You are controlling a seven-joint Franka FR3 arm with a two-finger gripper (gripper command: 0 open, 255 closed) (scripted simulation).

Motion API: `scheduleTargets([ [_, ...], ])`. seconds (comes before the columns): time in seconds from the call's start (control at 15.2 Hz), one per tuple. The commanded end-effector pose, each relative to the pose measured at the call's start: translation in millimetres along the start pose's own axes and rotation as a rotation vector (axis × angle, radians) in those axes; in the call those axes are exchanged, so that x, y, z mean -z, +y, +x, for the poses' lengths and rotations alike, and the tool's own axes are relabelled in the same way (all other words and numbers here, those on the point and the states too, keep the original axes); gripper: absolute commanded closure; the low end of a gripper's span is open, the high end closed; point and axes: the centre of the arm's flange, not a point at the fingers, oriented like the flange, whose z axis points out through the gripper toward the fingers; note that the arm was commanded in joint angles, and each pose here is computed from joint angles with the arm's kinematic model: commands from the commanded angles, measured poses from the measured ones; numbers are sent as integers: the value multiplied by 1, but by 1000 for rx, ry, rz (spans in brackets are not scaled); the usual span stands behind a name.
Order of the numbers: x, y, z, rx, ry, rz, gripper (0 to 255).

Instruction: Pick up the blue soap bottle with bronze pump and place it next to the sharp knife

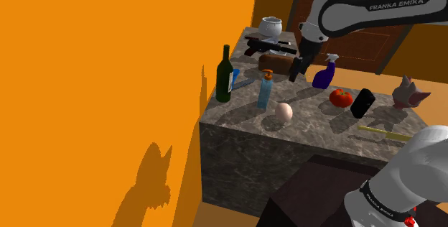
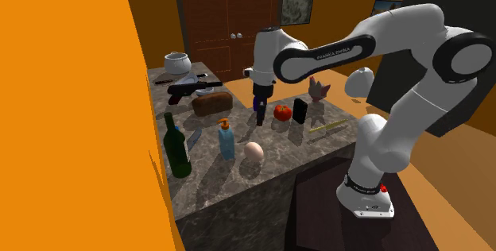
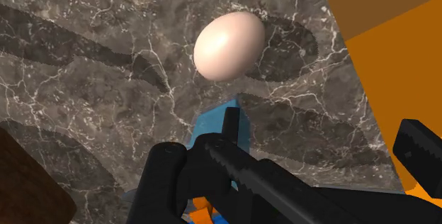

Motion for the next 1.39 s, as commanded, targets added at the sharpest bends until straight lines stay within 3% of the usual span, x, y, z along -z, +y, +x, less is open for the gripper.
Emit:
scheduleTargets([
  [0.0,-11,11,21,10,14,-3,0],
  [0.73,-64,68,132,61,87,-13,0],
  [1.32,-106,70,139,63,90,-13,0],
])
